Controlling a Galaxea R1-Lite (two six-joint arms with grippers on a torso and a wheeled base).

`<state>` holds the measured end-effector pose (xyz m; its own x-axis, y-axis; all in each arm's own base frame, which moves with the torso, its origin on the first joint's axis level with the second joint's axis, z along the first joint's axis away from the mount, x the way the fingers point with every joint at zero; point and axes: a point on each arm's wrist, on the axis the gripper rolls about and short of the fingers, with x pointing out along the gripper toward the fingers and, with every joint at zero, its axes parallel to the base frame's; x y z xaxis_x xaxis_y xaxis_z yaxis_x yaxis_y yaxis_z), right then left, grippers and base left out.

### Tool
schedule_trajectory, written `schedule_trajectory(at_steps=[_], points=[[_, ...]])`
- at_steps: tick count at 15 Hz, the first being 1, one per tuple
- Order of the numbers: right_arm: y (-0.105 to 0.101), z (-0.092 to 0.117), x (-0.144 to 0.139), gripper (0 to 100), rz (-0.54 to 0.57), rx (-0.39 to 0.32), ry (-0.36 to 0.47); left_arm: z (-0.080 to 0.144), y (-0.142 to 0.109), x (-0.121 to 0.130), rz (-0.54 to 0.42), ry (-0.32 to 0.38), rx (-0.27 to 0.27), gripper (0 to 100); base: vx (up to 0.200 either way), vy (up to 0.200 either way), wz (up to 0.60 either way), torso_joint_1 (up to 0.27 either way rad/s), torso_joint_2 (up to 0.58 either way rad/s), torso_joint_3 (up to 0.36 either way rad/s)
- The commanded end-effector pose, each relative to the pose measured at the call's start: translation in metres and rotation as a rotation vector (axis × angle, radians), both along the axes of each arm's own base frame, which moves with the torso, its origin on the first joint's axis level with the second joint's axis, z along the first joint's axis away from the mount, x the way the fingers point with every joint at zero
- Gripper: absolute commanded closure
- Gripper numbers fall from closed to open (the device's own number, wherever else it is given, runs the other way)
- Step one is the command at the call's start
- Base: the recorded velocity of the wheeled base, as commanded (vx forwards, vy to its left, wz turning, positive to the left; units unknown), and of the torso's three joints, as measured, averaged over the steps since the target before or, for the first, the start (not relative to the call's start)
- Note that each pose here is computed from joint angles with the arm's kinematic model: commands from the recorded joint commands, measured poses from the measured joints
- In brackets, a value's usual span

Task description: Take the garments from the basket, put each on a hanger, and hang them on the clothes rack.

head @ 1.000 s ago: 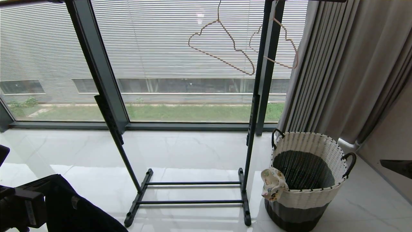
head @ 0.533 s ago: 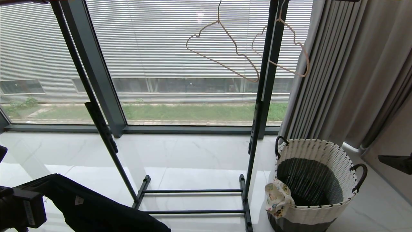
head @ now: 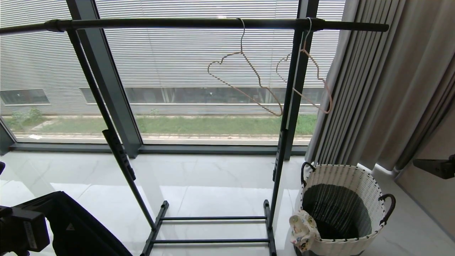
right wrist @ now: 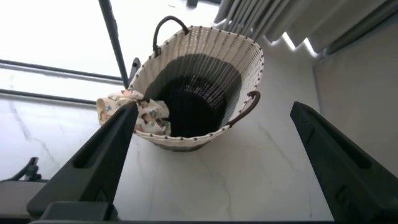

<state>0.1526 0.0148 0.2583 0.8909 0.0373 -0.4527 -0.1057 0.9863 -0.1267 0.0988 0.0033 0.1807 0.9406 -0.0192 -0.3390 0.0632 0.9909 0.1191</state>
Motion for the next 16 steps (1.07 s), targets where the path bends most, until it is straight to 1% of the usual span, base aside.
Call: schedule_trajectory(at_steps=[1, 3, 5, 10, 12, 15, 16], points=[[0.002, 0.0, 0.005, 0, -0.012, 0.038, -0.007, 0.0, 0.0, 0.0, -0.001, 0.002, 0.0, 100, 0.0, 0.0, 0.0, 0.198, -0.48, -0.29], [0.003, 0.0, 0.006, 0, -0.034, 0.105, -0.01, 0.0, 0.0, 0.0, 0.001, 0.0, 0.0, 100, 0.0, 0.0, 0.0, 0.2, -0.48, -0.283], [0.004, 0.0, 0.006, 0, -0.04, 0.123, -0.01, 0.0, 0.0, 0.0, 0.001, 0.0, 0.0, 100, 0.0, 0.0, 0.0, 0.207, -0.49, -0.281], [0.004, 0.0, 0.006, 0, -0.04, 0.119, -0.01, -0.001, 0.0, 0.0, 0.015, 0.003, 0.006, 100, 0.0, 0.0, 0.0, 0.223, -0.5, -0.277], [0.004, -0.003, 0.006, 0, -0.037, 0.111, 0.001, 0.0, 0.0, 0.0, 0.015, 0.002, 0.006, 100, 0.0, 0.0, 0.0, 0.21, -0.47, -0.256], [0.004, -0.01, 0.006, 0, -0.028, 0.094, -0.007, -0.001, 0.0, 0.0, 0.016, 0.005, 0.004, 100, 0.0, 0.0, 0.0, 0.076, -0.16, -0.082], [0.004, -0.013, 0.006, 0, -0.022, 0.085, -0.021, -0.001, 0.0, 0.0, 0.015, 0.005, 0.006, 100, 0.0, 0.0, 0.0, 0.0, 0.0, 0.0]])
